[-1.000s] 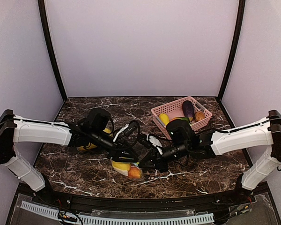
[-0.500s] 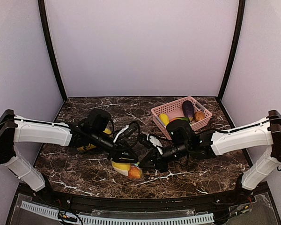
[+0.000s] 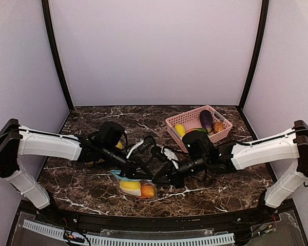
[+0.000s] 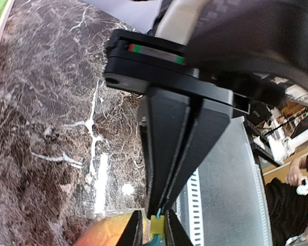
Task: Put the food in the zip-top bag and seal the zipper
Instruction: Hold the zipper from the zipper food storage bag, then zip the zipper of the food storage bag.
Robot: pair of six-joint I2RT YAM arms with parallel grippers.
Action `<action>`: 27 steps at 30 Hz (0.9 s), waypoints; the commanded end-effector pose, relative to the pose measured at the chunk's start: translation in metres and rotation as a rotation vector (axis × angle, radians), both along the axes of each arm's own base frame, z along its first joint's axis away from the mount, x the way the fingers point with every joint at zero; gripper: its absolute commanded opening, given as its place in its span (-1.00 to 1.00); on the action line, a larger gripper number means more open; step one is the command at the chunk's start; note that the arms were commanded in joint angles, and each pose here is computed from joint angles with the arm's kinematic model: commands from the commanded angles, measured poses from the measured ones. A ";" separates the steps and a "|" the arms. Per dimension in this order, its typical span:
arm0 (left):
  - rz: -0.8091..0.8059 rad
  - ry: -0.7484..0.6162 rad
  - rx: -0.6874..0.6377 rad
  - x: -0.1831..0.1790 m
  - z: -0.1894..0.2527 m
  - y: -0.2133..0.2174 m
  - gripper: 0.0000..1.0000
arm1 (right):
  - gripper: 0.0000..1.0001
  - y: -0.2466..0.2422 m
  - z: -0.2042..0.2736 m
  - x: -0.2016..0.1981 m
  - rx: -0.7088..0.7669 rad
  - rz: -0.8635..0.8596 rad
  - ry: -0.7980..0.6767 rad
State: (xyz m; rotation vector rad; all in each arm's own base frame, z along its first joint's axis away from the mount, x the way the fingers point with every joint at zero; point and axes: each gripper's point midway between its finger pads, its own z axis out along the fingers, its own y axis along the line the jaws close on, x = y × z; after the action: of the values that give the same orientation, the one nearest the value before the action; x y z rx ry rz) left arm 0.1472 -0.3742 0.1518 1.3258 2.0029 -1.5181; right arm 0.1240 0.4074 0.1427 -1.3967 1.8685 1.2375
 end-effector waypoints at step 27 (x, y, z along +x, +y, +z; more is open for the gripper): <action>0.013 -0.047 0.087 0.002 0.000 0.008 -0.99 | -1.00 -0.048 -0.011 0.023 -0.130 -0.154 0.015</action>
State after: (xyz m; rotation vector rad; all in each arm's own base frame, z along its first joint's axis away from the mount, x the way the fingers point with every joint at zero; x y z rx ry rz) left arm 0.1575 -0.3837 0.1666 1.3635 1.9339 -1.4209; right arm 0.1390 0.3863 0.1550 -1.3200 1.9024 1.1642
